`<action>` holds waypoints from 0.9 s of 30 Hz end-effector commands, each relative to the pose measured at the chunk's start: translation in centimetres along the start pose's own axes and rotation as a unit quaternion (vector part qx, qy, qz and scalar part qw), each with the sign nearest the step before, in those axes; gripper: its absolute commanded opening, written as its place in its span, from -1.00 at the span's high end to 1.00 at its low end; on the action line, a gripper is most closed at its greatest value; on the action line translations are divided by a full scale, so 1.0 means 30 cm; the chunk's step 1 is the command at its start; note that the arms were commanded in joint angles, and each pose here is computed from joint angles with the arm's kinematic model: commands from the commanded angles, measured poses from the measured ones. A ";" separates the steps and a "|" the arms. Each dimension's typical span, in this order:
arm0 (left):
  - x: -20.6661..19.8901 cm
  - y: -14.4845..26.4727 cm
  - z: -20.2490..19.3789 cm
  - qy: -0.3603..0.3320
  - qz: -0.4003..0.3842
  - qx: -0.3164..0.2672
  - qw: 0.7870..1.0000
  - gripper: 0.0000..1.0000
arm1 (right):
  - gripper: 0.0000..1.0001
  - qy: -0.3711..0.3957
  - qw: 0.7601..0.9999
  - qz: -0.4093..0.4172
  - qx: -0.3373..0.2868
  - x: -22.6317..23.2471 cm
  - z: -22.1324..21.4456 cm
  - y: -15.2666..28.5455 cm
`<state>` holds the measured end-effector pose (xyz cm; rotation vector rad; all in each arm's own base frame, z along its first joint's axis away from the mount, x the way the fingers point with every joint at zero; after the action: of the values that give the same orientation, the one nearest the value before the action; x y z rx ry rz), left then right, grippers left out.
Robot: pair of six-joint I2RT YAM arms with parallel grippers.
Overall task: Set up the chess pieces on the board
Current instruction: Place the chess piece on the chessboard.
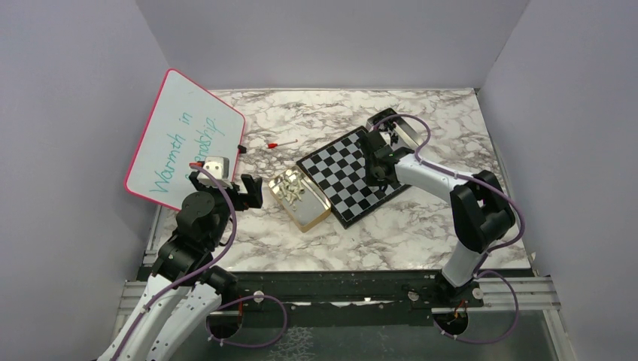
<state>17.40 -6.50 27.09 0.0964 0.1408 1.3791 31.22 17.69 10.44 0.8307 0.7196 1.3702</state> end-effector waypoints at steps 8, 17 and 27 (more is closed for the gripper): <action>-0.007 -0.005 0.006 -0.001 -0.007 -0.007 1.000 -0.98 | 0.69 -0.004 1.000 -0.009 0.006 -0.012 -0.018 -0.028; -0.008 -0.004 0.007 -0.001 -0.008 -0.008 1.000 -0.98 | 0.67 -0.003 1.000 -0.014 0.006 -0.017 -0.019 -0.026; -0.008 -0.003 0.009 0.000 -0.009 -0.009 1.000 -0.98 | 0.66 -0.001 1.000 -0.019 0.007 -0.024 -0.023 -0.029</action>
<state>17.40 -6.49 27.11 0.0960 0.1407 1.3795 31.24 17.70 10.31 0.8309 0.7204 1.3698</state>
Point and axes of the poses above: each gripper's point midway between its finger pads, its own y axis back along the fingers, its own x axis along the line the jaws close on, z = x × y, the point moved 6 cm from there along y, back along the fingers, and after that the axes turned 6 degrees about -y, right-handed, at the moved point
